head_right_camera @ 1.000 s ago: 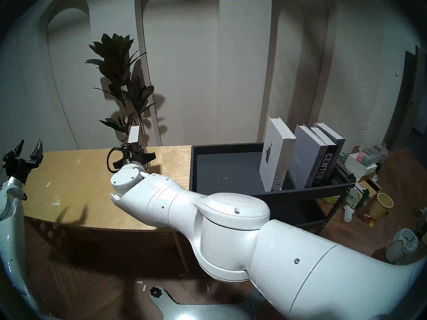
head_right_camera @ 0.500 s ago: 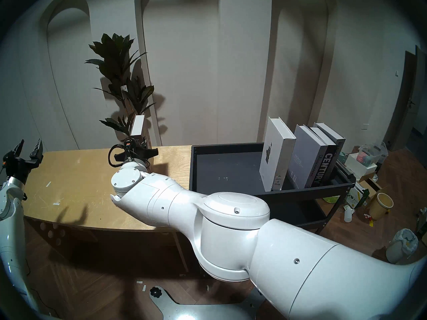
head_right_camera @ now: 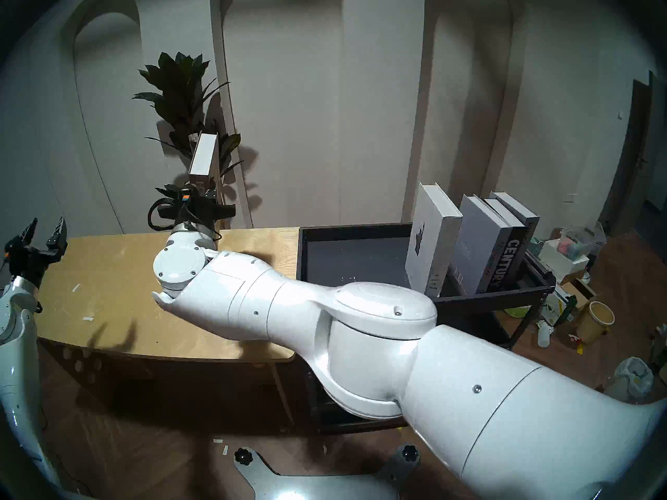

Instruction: Move the books from the display table onto the shelf, standing them upright with spines facing out and tallest at one end

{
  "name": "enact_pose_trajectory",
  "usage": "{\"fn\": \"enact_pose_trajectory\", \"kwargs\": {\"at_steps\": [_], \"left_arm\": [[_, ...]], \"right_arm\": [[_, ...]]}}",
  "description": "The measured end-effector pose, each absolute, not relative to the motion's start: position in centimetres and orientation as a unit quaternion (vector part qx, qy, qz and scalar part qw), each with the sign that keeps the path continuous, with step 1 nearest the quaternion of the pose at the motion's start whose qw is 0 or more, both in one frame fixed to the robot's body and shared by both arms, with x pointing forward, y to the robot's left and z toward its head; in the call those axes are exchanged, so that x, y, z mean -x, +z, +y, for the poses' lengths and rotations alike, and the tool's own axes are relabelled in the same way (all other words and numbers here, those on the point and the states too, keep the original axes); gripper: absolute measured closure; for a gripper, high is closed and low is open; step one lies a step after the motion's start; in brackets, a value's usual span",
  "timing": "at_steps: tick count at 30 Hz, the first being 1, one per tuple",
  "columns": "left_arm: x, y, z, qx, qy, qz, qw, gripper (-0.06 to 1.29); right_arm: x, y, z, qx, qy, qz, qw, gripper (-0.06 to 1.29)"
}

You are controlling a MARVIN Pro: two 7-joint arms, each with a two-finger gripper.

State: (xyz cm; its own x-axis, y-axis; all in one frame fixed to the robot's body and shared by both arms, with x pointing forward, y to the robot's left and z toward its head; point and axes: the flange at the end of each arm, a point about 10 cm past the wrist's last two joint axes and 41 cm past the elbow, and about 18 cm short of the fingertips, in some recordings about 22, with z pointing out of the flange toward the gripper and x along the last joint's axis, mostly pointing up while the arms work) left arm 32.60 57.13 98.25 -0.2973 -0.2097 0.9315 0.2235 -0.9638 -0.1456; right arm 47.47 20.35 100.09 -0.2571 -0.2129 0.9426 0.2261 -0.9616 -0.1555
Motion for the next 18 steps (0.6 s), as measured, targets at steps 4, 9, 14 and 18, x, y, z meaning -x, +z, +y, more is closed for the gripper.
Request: {"fn": "enact_pose_trajectory", "kwargs": {"at_steps": [4,9,14,18], "left_arm": [[-32.6,98.2,57.1,0.577,-0.805,-0.006,0.135,-0.02],[-32.6,98.2,57.1,0.578,-0.805,-0.006,0.135,-0.02],[-32.6,98.2,57.1,0.578,-0.805,-0.007,0.135,-0.02],[-32.6,98.2,57.1,0.578,-0.805,-0.007,0.135,-0.02]], "right_arm": [[-48.7,101.0,18.4,0.584,-0.802,0.008,0.122,0.86],[-50.4,102.5,15.7,0.576,-0.811,0.021,0.102,0.86],[-51.8,105.2,13.4,0.565,-0.819,0.034,0.092,0.86],[-52.8,107.7,11.8,0.561,-0.822,0.043,0.089,0.86]]}}
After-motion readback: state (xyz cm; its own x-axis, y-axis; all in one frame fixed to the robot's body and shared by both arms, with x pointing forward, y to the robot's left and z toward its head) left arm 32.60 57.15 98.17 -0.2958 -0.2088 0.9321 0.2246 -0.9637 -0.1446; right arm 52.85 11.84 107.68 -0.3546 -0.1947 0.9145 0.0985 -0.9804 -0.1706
